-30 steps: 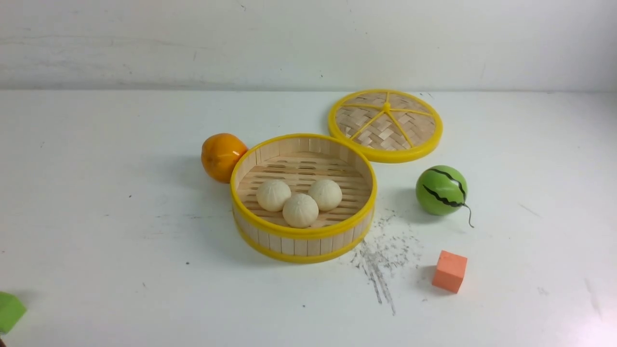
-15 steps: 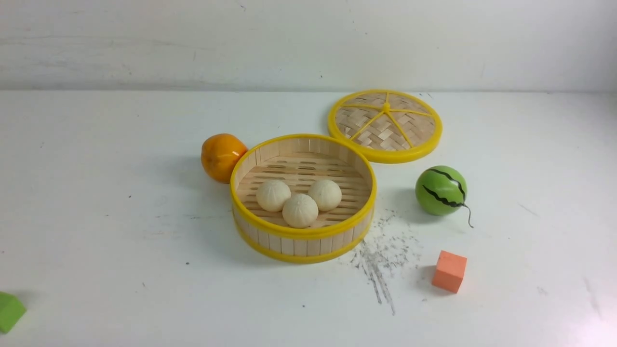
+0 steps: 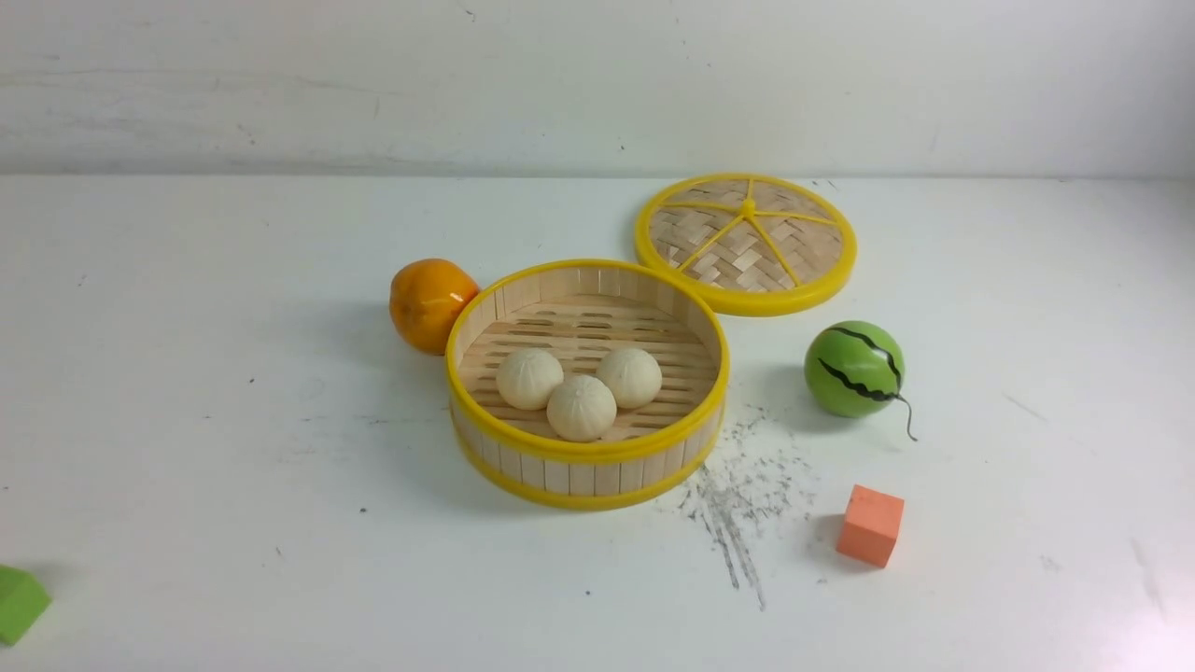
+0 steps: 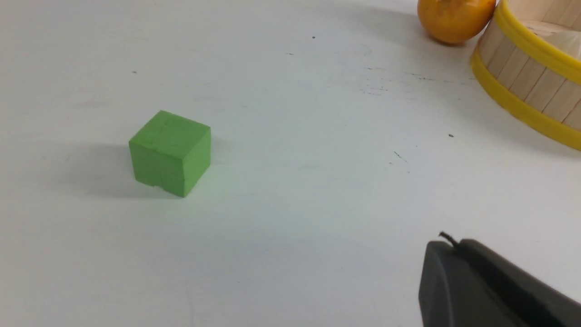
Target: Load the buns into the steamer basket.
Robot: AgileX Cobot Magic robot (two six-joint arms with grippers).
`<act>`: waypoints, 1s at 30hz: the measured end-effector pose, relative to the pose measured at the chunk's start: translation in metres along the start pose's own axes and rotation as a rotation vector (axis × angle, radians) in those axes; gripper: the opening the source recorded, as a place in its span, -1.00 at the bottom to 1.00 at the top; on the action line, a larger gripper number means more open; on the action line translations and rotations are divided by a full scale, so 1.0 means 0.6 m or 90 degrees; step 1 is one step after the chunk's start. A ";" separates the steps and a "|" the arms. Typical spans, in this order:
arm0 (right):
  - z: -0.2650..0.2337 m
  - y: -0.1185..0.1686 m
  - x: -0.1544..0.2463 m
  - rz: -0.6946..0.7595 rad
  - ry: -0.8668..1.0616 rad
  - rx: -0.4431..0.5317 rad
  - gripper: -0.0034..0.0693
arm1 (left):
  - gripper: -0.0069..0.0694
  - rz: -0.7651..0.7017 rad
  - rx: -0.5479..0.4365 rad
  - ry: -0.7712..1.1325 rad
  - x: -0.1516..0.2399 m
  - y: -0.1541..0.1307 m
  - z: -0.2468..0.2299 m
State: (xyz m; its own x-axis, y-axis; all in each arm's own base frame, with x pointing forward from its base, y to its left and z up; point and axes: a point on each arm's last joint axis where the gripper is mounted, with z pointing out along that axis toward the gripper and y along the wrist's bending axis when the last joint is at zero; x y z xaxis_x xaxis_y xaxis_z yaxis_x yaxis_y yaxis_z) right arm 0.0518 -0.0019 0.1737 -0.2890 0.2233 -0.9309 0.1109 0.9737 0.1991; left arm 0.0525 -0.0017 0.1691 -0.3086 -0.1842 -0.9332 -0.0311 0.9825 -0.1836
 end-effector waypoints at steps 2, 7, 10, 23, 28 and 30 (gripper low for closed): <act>0.000 0.000 0.000 0.000 0.000 0.000 -0.85 | -0.86 0.000 0.000 0.000 0.000 0.000 0.000; 0.000 0.000 0.000 0.000 0.000 0.000 -0.83 | -0.86 0.000 0.000 0.000 0.000 0.000 0.000; 0.000 0.000 0.000 0.000 0.000 0.000 -0.82 | -0.85 0.000 0.000 0.000 0.000 0.000 0.000; 0.000 0.000 0.000 0.000 0.000 0.000 -0.78 | -0.85 0.000 0.000 0.000 0.000 0.000 0.000; 0.000 0.000 0.000 0.000 0.000 0.000 -0.76 | -0.85 0.000 0.000 0.000 0.000 0.000 0.000; 0.000 0.000 0.000 0.000 0.000 0.000 -0.76 | -0.85 0.000 0.000 0.000 0.000 0.000 0.000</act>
State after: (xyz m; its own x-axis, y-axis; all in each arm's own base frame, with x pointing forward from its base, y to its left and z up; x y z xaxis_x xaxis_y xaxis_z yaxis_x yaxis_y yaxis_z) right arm 0.0518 -0.0019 0.1737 -0.2890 0.2233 -0.9309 0.1109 0.9737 0.1991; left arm 0.0525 -0.0017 0.1691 -0.3086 -0.1842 -0.9332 -0.0311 0.9825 -0.1836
